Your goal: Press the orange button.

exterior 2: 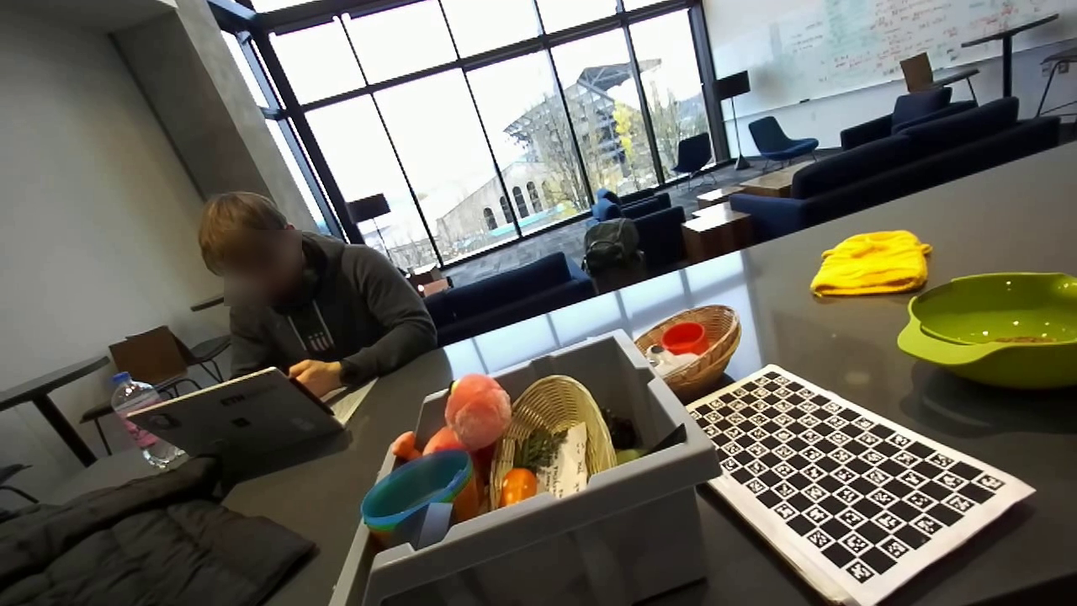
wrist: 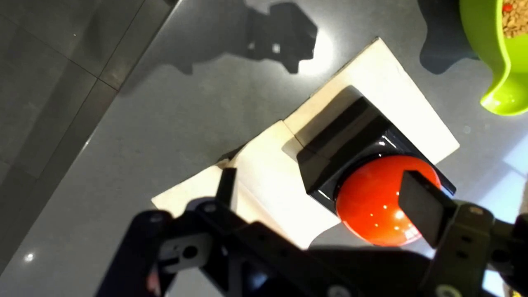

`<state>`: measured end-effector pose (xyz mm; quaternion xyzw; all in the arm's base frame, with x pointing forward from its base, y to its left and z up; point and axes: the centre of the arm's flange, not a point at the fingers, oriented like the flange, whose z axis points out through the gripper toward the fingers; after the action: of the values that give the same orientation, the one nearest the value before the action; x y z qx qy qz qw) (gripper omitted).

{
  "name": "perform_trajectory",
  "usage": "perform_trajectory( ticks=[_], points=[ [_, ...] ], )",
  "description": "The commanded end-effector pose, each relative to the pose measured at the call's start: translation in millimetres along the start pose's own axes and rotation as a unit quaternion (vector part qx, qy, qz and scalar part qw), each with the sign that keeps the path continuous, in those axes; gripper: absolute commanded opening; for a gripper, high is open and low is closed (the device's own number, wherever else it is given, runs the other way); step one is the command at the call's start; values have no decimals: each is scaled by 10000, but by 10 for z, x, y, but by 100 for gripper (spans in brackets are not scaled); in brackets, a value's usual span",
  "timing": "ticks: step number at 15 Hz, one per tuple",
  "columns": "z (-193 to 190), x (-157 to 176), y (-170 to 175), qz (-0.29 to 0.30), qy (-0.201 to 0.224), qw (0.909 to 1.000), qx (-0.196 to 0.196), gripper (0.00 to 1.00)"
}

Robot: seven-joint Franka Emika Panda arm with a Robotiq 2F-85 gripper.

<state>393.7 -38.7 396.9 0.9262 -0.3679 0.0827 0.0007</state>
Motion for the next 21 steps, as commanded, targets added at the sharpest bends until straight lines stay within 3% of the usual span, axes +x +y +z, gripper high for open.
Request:
perform_trajectory(
  ticks=[1,8,9,10,13,21],
  points=[
    [-18,356,-218,-36,-30,10000,84,100],
    [-134,675,-601,-265,-37,9996,87,100],
    [-131,688,-646,-294,-65,9995,85,96],
    [-123,697,-676,-322,-107,9994,58,74],
    [-112,695,-725,-370,-154,9992,-9,66],
    [-56,727,-675,-320,-213,9993,32,5]
  ],
)
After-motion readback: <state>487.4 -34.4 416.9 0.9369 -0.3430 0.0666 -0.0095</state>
